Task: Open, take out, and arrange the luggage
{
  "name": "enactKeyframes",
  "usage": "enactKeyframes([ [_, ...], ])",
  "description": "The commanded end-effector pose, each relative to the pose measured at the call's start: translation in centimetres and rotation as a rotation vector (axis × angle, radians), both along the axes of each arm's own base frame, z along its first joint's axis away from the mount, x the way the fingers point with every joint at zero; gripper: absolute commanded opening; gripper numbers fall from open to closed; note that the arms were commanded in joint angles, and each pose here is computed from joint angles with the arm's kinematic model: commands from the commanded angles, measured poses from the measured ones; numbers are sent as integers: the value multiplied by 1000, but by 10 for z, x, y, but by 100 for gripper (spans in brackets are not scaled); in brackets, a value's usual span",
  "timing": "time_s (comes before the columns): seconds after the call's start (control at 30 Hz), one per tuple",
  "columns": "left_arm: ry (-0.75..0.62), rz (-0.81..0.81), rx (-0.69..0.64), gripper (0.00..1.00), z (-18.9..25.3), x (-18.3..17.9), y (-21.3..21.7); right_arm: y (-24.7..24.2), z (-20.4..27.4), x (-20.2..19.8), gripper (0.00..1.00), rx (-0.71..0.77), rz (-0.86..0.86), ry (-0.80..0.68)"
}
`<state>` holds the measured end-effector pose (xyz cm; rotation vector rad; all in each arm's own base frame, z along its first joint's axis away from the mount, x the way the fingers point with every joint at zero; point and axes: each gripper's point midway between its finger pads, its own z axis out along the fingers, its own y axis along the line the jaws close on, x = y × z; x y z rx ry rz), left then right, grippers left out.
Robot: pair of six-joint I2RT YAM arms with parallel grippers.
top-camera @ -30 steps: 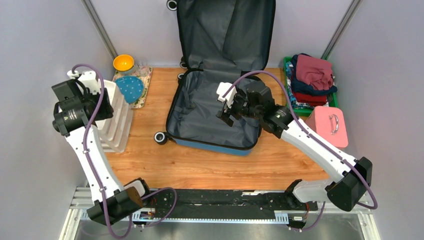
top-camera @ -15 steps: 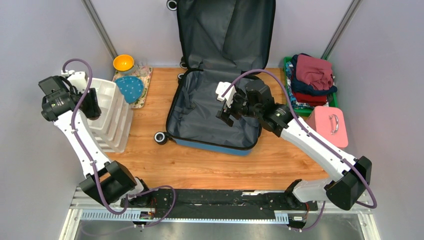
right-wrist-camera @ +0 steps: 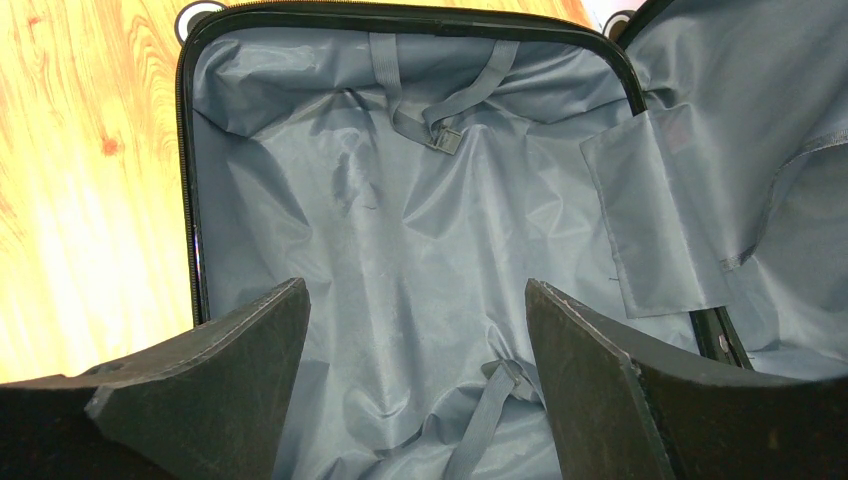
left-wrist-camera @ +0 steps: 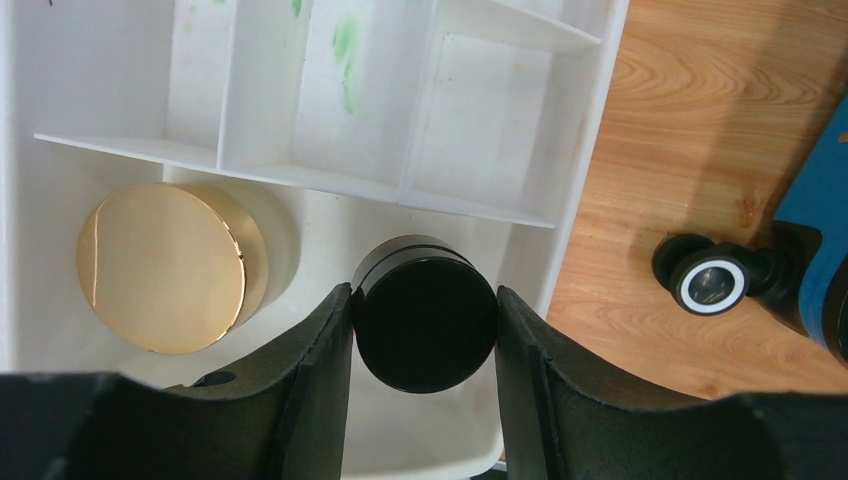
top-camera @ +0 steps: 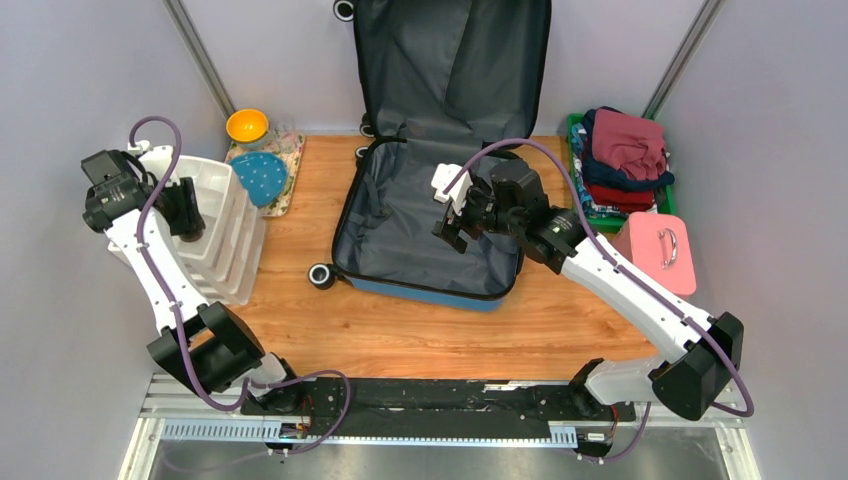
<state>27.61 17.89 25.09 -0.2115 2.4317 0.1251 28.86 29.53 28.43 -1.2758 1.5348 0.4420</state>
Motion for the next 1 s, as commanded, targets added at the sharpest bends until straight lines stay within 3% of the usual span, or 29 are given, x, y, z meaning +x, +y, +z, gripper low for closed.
enactKeyframes([
  [0.0,-28,-17,17,60,10,-1,1,0,19,3,85,28,-2,-44],
  [0.07,-28,-26,18,81,11,-2,-1,1,18,4,85,27,-1,-40],
  [0.1,-27,-27,21,83,11,-2,-1,2,18,4,85,28,0,-41],
  [0.4,-36,-35,49,84,21,-5,0,5,19,5,85,40,0,-23],
  [0.67,-157,-55,47,85,80,12,-5,2,27,17,85,63,-63,-25],
  [0.83,-211,-92,43,85,103,35,-15,-13,42,38,87,137,-155,11],
  [0.97,-254,-232,98,85,115,75,-64,-39,56,62,94,248,-284,102],
])
